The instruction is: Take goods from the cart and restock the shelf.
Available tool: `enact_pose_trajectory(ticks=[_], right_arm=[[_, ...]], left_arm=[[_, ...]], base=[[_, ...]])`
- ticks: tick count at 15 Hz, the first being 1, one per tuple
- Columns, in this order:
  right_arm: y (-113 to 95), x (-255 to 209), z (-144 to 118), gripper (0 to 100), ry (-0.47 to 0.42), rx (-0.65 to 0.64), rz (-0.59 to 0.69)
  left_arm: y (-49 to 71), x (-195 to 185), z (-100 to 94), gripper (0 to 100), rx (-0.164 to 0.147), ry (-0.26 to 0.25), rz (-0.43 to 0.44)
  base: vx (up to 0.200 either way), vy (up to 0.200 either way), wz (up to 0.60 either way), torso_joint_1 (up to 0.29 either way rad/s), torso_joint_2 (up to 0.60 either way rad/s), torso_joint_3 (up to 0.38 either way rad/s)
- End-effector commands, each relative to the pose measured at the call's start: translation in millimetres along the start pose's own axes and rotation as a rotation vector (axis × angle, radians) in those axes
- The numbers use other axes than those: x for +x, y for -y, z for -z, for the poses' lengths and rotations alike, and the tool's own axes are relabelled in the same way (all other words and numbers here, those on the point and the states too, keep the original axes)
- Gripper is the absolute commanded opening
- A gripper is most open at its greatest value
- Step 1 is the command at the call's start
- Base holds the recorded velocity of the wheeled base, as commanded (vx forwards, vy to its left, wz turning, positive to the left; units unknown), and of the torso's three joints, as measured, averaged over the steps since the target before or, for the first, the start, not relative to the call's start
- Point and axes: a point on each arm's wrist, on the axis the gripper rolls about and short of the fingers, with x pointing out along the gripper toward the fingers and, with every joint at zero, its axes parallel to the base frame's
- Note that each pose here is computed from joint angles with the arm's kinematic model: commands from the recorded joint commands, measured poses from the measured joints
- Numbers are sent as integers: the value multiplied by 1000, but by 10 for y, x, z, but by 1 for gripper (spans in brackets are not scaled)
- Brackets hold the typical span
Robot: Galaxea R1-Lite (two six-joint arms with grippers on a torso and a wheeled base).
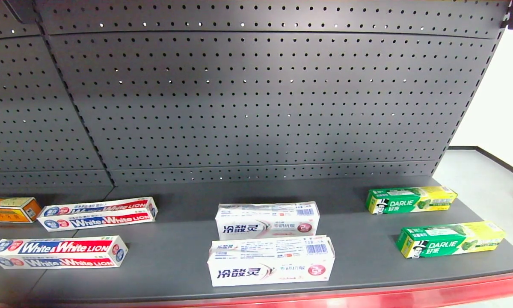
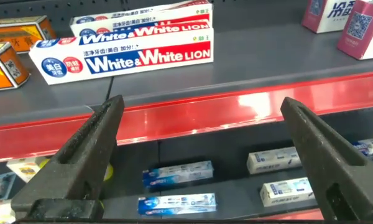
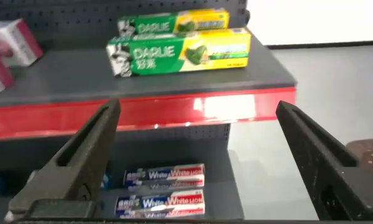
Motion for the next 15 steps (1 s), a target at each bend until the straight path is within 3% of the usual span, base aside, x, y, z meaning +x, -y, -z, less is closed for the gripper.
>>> enact_pose_trajectory(ticks=[1, 3, 4, 5, 8, 10, 12, 15], right_arm=[[4, -7, 5, 100, 16, 8, 20], [3, -7, 5, 100, 16, 5, 17], [13, -8, 70, 100, -47, -21, 43], [12, -10, 70, 100, -53, -46, 36], [10, -9, 71, 100, -52, -62, 27], [10, -8, 74, 100, -52, -62, 25], [10, -8, 74, 100, -52, -64, 23], [9, -8, 74, 100, -52, -64, 25]], left_arm=[[0, 1, 4, 100, 4, 1, -1], [1, 3, 6, 100, 9, 1, 8], [1, 3, 8, 100, 9, 0, 4], [0, 1, 4, 100, 3, 1, -1], [-2, 3, 6, 100, -1, 1, -9], [-3, 1, 2, 100, -26, 2, -12], [-3, 1, 2, 100, -28, 2, -13], [-3, 1, 2, 100, -28, 2, -12]], base=[[0, 0, 0, 0, 0, 0], [0, 0, 0, 0, 0, 0], [0, 0, 0, 0, 0, 0], [0, 0, 0, 0, 0, 0], [0, 0, 0, 0, 0, 0], [0, 0, 0, 0, 0, 0], [0, 0, 600, 0, 0, 2], [0, 0, 0, 0, 0, 0]])
